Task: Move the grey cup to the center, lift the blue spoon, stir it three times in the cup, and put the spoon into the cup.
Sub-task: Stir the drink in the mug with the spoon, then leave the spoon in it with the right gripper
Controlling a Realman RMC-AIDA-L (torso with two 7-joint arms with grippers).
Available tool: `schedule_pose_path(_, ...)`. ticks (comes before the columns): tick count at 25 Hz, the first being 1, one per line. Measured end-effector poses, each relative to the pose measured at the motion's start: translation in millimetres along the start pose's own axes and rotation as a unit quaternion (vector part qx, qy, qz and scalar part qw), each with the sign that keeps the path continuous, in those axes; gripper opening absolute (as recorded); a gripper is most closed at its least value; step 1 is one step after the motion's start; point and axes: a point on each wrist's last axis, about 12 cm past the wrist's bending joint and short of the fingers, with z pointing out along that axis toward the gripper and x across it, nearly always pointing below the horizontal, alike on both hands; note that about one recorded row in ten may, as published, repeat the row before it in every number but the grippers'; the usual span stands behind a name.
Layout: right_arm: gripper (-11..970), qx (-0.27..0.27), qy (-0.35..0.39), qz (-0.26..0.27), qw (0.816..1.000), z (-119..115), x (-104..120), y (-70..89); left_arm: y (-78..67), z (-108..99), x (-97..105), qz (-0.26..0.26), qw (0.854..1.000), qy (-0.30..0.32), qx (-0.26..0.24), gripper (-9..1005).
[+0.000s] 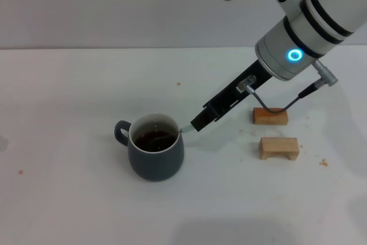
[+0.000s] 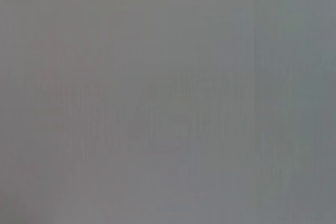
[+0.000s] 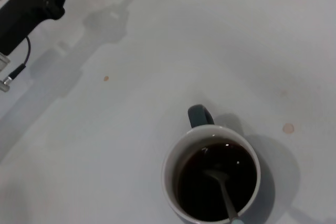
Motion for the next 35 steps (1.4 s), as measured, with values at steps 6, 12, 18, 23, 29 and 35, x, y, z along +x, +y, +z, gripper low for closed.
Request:
schedule_pose_path(6, 159, -0.008, 0.011, 0.004, 1.0, 0.8, 3.0, 2.0, 0.2, 0.3, -0.5, 0.001, 1.0, -0.001, 0.0, 0)
schedule_pose_path(12, 159, -0.008, -0.001, 0.0, 1.0, 4.3, -2.8, 5.4, 0.2, 0.9, -1.0, 0.001, 1.0, -0.003, 0.0, 1)
schedule_pose_path(18, 158, 0.004, -0.009, 0.007, 1.0, 12.0, -6.1, -0.2, 0.8, 1.2, -1.6, 0.001, 1.0, -0.004, -0.001, 1)
schedule_pose_path(23, 159, 0.016, 0.005, 0.008, 1.0, 12.8, -2.8, -4.0, 1.6, 0.6, -2.5, 0.001, 1.0, -0.009, -0.002, 1)
schedule_pose_path(29, 159, 0.009, 0.028, 0.01, 1.0, 9.0, 2.6, -2.4, 2.0, 0.4, -3.2, 0.001, 1.0, -0.012, -0.003, 0)
schedule_pose_path(35, 158, -0.004, 0.016, -0.007, 1.0, 5.2, -6.6, 8.2, 3.5, 0.9, -4.8, 0.0, 1.0, -0.018, -0.007, 0)
